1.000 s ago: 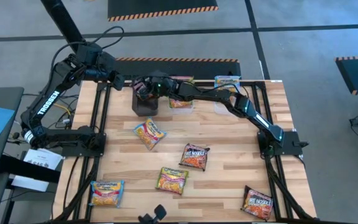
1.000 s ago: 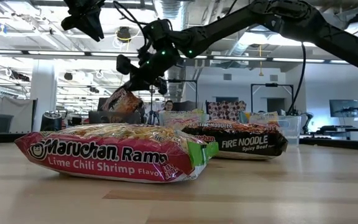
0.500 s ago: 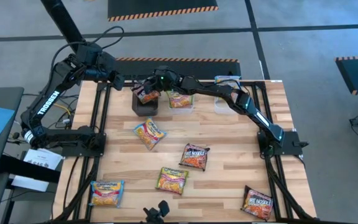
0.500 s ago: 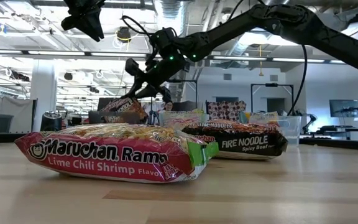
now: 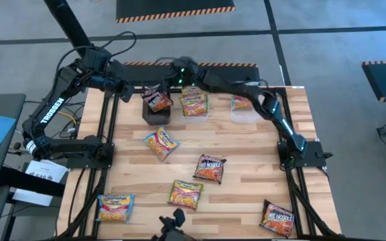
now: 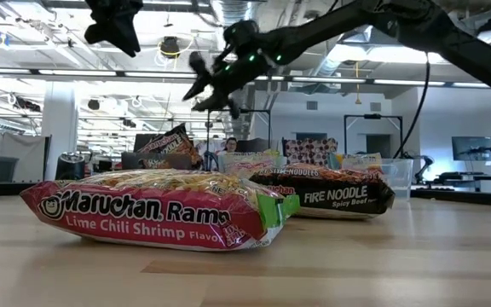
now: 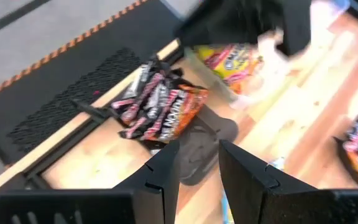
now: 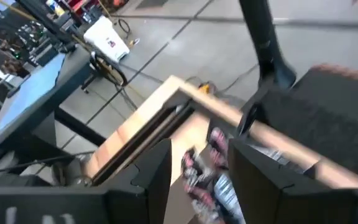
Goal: Sort Maruchan noodles
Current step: Adjust the black noodle pack in the black bin
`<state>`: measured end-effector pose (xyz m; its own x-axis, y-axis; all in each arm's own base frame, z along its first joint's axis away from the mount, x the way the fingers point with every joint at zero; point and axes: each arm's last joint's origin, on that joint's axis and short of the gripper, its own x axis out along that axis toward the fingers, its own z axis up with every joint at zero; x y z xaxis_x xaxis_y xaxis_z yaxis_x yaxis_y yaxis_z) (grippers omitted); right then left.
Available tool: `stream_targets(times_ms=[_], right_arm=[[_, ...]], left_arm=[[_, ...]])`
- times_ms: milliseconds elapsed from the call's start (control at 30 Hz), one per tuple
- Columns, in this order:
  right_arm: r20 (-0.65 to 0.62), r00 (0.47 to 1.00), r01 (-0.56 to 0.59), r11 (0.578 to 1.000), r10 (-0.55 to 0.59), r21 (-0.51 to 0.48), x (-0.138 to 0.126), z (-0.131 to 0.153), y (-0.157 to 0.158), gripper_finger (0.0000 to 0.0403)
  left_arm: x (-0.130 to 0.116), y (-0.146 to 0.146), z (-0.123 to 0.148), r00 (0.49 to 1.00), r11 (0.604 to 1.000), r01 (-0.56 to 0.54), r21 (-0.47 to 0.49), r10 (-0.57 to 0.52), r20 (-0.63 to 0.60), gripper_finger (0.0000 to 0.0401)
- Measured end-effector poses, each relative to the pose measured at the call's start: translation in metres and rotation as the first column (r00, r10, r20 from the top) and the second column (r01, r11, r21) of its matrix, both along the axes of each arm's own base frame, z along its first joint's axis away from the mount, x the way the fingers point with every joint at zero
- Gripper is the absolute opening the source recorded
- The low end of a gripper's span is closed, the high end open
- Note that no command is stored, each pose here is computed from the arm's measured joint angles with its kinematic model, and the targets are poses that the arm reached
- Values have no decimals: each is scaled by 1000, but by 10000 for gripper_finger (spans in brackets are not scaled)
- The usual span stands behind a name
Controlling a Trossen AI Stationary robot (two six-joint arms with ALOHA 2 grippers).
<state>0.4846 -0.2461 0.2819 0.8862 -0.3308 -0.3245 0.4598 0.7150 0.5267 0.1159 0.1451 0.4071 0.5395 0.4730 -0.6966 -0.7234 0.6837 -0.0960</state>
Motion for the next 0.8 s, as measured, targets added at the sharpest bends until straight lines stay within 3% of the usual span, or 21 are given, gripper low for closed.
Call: stream_targets(times_ms=[233, 367, 467, 800], right_arm=[[-14, 1000, 16, 986, -19, -169, -50, 72, -11, 165], [-4, 999, 32, 969, -34, -246, -82, 114, -8, 162], [-2, 999, 34, 956, -37, -293, -103, 140, -1, 161], [-146, 989, -26, 955, -18, -294, -134, 158, 18, 161]], left_arm=[[6, 1, -2, 992, 992, 104, -68, -99, 75, 96], [20, 13, -9, 973, 973, 211, -96, -200, 114, 96], [34, 29, -17, 974, 973, 208, -103, -196, 115, 96], [71, 68, -60, 988, 961, 149, -232, -152, 5, 96]])
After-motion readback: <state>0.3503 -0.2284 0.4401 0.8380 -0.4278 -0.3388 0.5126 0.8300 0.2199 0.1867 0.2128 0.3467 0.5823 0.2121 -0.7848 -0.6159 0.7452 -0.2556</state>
